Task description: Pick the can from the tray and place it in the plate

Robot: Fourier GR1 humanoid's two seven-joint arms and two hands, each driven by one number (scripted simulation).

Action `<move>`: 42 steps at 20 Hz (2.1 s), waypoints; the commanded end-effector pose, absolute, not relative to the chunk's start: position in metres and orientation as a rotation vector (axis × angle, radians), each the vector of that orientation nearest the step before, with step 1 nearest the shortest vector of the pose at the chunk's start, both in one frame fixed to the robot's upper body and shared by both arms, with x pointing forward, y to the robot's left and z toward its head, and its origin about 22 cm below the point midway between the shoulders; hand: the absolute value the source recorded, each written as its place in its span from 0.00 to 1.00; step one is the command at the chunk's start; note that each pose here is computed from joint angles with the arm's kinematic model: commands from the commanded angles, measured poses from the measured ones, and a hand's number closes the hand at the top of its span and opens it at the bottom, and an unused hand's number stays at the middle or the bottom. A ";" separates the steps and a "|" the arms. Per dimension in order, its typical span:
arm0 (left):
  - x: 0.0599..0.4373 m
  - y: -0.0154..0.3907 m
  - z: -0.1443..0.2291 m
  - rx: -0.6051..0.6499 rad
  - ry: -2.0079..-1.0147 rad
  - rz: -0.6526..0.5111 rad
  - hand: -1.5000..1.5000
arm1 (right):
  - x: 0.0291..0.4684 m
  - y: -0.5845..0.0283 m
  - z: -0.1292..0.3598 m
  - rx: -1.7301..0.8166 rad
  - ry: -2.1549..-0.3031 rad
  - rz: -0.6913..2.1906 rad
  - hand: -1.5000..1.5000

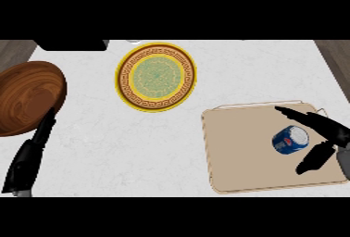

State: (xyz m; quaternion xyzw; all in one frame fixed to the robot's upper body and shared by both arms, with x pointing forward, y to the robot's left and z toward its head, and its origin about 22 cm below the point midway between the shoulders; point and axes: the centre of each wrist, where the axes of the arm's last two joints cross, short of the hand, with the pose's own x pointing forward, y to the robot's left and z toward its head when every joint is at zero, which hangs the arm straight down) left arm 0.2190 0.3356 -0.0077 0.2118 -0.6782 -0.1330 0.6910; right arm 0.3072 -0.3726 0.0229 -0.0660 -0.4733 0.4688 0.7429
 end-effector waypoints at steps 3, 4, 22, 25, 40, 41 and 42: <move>0.201 0.319 0.003 0.474 -1.524 -0.289 0.50 | 0.303 -0.359 0.005 -0.090 -1.113 0.983 1.00; 0.219 0.343 0.000 0.466 -1.516 -0.277 0.50 | 0.298 -0.367 0.002 -0.102 -1.123 0.985 1.00; 0.229 0.331 0.003 0.427 -1.543 -0.325 0.50 | 0.403 -0.315 0.049 -0.983 -1.091 0.945 1.00; 0.230 0.324 0.005 0.437 -1.556 -0.325 0.50 | 0.420 -0.313 0.076 -1.047 -1.184 0.901 1.00; 0.220 0.339 0.004 0.483 -1.510 -0.298 0.50 | 0.430 -0.240 0.133 -0.830 -1.860 0.841 1.00; 0.212 0.339 -0.004 0.455 -1.503 -0.293 0.50 | 0.431 -0.215 0.165 -0.820 -1.868 0.887 1.00; 0.220 0.344 0.002 0.479 -1.521 -0.297 0.50 | 0.433 -0.205 0.161 -0.798 -1.892 0.879 1.00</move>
